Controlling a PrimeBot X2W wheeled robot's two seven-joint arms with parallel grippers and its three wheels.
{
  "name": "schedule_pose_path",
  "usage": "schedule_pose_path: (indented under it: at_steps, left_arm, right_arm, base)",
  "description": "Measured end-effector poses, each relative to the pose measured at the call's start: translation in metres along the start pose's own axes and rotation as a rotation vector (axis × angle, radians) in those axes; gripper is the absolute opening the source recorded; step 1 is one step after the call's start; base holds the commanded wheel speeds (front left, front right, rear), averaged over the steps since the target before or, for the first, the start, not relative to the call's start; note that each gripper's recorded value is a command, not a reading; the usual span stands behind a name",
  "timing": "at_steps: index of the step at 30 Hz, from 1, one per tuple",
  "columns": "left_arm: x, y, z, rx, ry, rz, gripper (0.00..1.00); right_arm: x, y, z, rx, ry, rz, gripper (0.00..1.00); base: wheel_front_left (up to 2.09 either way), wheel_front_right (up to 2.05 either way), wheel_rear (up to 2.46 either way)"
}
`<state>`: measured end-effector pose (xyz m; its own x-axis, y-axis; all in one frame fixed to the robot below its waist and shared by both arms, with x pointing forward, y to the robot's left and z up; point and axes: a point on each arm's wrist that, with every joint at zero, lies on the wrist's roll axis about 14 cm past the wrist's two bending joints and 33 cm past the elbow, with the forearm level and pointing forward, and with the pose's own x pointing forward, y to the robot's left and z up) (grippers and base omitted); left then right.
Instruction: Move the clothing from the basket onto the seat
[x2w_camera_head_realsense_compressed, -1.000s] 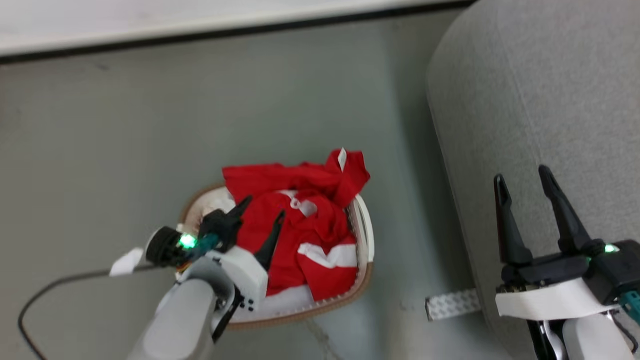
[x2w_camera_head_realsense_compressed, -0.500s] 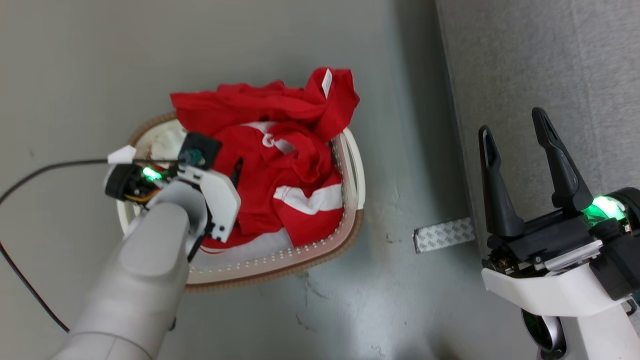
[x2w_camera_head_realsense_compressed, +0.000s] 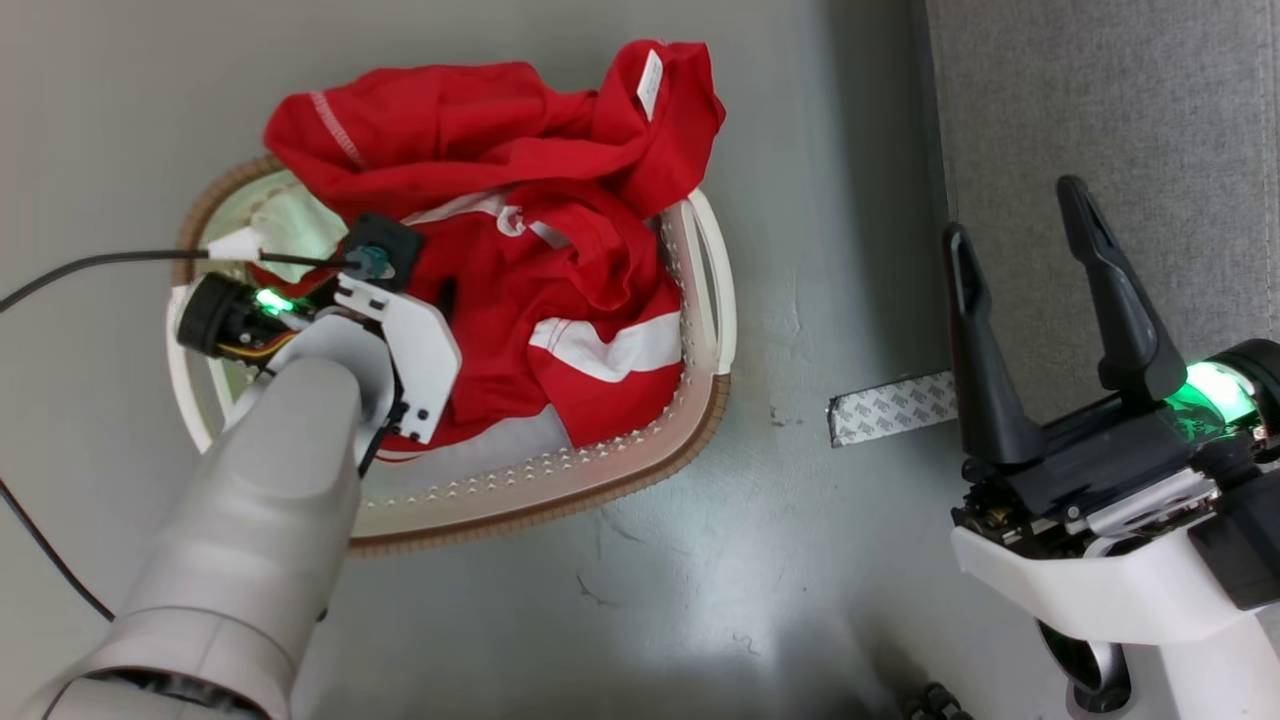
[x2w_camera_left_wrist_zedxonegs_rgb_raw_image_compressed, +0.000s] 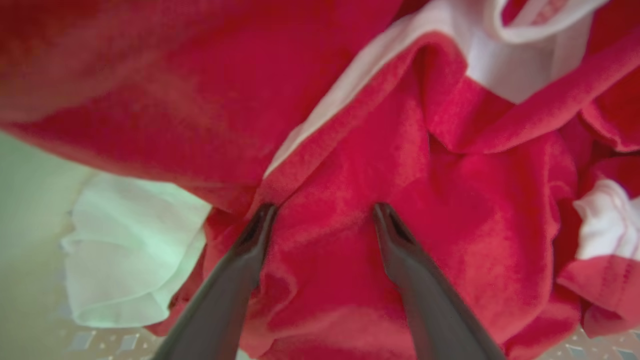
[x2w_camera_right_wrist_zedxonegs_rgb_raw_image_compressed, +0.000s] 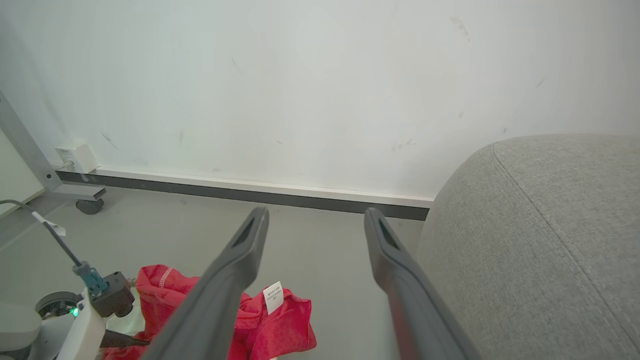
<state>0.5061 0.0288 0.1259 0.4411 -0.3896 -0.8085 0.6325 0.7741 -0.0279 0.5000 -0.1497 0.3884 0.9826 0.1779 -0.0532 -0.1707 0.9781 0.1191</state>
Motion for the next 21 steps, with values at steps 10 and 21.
schedule_pose_path:
  at_steps: [10, 21]
  left_arm:
    - [-0.004, -0.018, 0.005, -0.010, -0.029, -0.044, 0.00]
    - [-0.073, -0.027, 0.025, -0.120, -0.146, -0.011, 0.00]
  right_arm:
    - [-0.003, -0.005, -0.005, 0.005, 0.016, -0.019, 1.00]
    - [-0.018, 0.013, 0.038, 0.033, -0.046, 0.005, 1.00]
  base:
    - [0.00, 0.00, 0.00]
    - [0.00, 0.00, 0.00]
